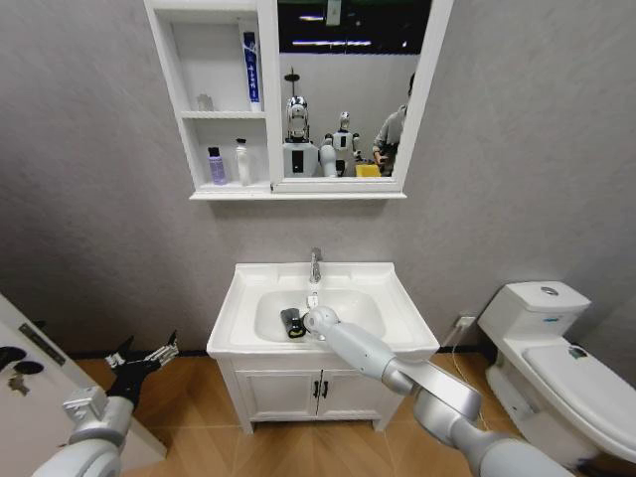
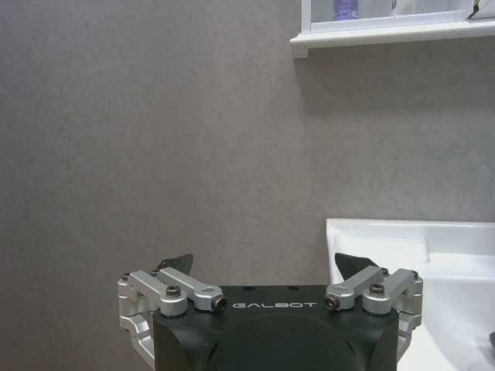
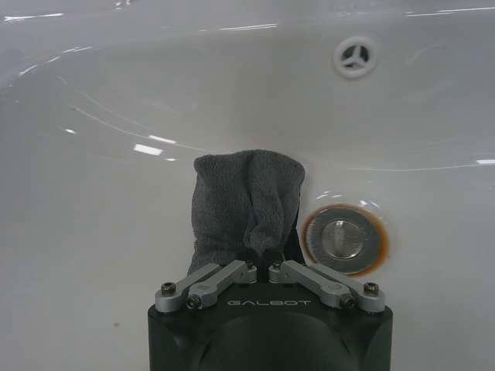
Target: Move facial cleanser and shampoo from washbasin to cabinet, then wipe washbasin with towel.
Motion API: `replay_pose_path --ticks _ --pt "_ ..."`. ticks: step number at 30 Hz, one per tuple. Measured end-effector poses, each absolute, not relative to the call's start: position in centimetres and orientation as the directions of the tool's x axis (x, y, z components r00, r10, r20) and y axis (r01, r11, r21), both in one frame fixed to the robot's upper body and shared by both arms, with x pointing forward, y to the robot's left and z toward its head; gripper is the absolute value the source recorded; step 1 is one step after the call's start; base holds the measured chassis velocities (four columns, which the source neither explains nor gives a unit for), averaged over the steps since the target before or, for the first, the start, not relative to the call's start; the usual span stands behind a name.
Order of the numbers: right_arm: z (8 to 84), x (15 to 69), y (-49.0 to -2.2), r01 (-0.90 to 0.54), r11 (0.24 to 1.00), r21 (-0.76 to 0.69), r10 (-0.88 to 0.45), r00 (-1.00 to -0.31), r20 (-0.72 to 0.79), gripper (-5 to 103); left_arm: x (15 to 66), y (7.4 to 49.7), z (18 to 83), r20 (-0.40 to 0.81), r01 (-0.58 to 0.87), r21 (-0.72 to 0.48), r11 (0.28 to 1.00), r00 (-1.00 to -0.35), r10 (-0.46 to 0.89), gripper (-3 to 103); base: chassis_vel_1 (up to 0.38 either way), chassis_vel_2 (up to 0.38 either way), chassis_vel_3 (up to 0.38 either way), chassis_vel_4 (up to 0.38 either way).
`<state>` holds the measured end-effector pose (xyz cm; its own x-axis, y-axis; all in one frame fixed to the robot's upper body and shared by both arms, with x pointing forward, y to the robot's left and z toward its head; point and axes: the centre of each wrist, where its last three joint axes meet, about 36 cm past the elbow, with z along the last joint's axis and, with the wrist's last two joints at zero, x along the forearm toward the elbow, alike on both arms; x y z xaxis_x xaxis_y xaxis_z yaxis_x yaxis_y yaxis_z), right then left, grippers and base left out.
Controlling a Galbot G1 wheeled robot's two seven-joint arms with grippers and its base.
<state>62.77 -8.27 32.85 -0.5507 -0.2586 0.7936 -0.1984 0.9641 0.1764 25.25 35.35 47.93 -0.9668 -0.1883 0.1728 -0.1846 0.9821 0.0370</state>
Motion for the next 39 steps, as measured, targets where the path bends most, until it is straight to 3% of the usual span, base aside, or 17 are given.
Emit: replay_pose_path --ticks 19,30,39 --pt "34.1 64.7 -19.2 -0.078 0.994 0.082 -0.112 -0.569 0.815 2 25.3 35.4 47.9 0.173 -0.185 0.037 0.982 -0.967 -0.188 100 0.000 0.000 0.000 0.000" --pt "38.5 63.4 -29.6 0.036 0.999 0.021 0.007 -0.630 0.777 2 25.3 35.4 47.9 0.173 -0.185 0.037 0.982 -0.967 -0.188 100 0.000 0.000 0.000 0.000" --pt "44.2 62.3 -31.8 0.022 0.999 0.024 -0.001 -0.726 0.688 2 25.3 35.4 47.9 0.173 -0.185 0.037 0.982 -0.967 -0.188 100 0.000 0.000 0.000 0.000"
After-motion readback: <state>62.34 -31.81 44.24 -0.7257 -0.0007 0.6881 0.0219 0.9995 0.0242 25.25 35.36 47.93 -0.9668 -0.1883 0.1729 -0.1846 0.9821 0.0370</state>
